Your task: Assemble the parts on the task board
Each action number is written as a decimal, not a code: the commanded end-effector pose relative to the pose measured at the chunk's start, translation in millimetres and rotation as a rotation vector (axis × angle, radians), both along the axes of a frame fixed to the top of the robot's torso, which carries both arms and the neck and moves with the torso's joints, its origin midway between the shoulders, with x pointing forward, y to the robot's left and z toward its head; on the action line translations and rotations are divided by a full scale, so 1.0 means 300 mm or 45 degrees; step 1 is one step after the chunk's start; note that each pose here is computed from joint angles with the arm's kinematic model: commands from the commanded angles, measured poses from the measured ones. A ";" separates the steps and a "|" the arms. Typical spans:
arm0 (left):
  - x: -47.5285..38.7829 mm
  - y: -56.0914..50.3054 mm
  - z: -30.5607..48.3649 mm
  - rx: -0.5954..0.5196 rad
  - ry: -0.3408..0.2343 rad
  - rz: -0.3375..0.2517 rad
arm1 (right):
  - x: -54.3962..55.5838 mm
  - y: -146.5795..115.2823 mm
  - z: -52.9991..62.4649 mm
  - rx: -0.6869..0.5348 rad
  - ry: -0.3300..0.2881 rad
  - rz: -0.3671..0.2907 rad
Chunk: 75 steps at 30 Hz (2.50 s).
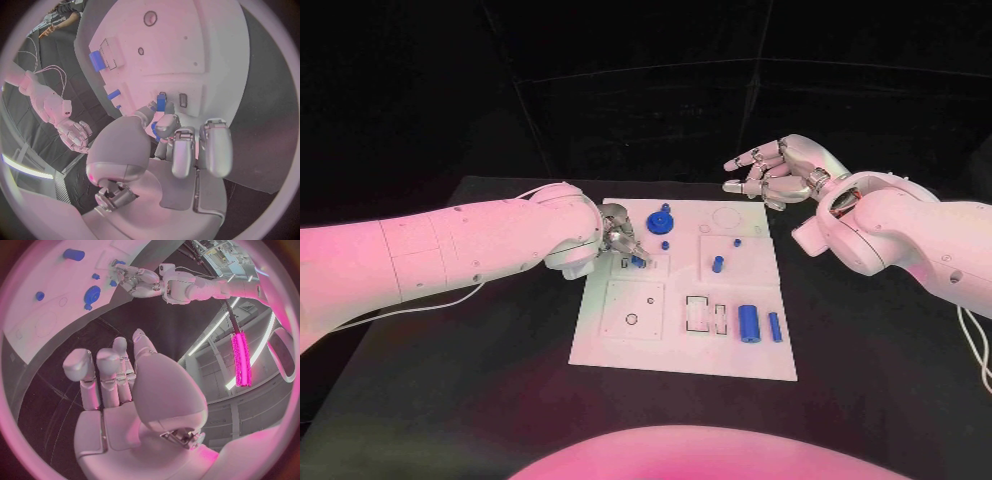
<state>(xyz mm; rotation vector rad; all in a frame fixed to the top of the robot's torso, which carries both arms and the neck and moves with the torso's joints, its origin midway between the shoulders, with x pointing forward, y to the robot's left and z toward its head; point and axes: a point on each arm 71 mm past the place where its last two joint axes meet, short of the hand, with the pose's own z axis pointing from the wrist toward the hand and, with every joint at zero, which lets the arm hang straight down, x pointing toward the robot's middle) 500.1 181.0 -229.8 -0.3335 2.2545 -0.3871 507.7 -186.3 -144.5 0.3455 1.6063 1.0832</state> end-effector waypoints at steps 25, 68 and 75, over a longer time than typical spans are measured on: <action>-0.002 -0.012 -0.023 0.040 0.014 -0.013 | 0.000 0.010 0.005 0.001 -0.007 0.019; 0.023 -0.037 -0.039 0.086 0.083 -0.029 | 0.002 0.018 0.003 0.001 -0.005 0.028; 0.026 -0.038 -0.041 0.090 0.087 -0.029 | 0.001 0.022 0.001 -0.003 0.005 0.040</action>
